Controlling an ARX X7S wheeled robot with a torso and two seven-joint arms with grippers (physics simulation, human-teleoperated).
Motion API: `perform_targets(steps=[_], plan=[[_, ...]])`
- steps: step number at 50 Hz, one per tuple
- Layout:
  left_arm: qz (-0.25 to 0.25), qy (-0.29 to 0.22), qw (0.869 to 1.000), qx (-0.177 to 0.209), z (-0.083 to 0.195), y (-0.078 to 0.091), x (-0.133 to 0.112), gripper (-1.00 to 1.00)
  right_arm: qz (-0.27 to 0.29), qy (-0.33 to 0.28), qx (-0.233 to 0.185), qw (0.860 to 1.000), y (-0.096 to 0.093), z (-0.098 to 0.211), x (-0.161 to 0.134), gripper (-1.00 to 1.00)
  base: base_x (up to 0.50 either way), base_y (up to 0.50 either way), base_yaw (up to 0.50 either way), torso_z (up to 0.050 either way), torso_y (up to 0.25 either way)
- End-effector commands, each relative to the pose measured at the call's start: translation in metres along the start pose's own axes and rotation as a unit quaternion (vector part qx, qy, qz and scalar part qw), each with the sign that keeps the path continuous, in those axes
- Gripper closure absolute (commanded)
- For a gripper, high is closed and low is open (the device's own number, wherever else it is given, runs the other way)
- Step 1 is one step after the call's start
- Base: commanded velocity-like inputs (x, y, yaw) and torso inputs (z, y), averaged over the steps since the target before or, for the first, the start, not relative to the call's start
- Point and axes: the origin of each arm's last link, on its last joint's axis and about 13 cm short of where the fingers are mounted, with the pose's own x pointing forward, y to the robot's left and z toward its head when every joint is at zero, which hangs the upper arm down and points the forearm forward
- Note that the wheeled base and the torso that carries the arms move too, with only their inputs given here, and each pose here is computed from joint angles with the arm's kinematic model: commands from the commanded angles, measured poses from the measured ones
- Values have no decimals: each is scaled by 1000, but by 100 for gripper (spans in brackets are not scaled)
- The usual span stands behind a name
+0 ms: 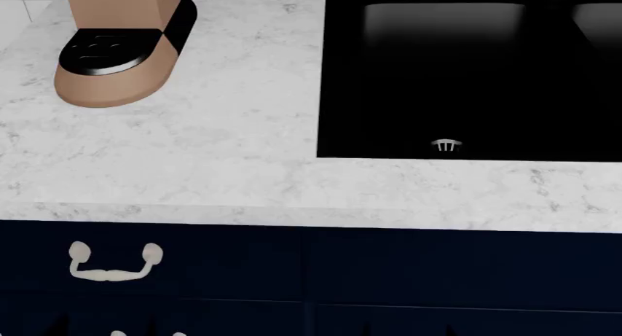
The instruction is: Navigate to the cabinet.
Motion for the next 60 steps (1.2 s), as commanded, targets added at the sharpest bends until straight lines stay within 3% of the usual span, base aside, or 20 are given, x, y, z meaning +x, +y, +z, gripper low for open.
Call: perform_targets(steps=[1,5,15,26,37,60], plan=[[0,0,1000,0,-2,0,0,-100,0,0,0,1000,1,-1,0,-100,0,0,0,0,0],[11,10,1000,17,1,-2,-3,-100,2,0,2,1000,0,3,-5,-100,0,0,0,0,0],[22,11,1000,2,6,2,1,-100,5,-10,-7,1000,3,8,-4,-100,0,-16,0,0,0],[26,2,1000,-6,7,4,1,-100,1,-10,-18,1000,5,9,-3,-100,-228,-491,0,0,0],[25,-5,1000,18,9,2,-3,-100,-5,-15,-13,1000,5,11,-6,-100,-184,-500,0,0,0],[17,-9,1000,22,8,-1,-3,-100,-3,-19,-15,1000,4,11,-4,-100,-9,-500,0,0,0]])
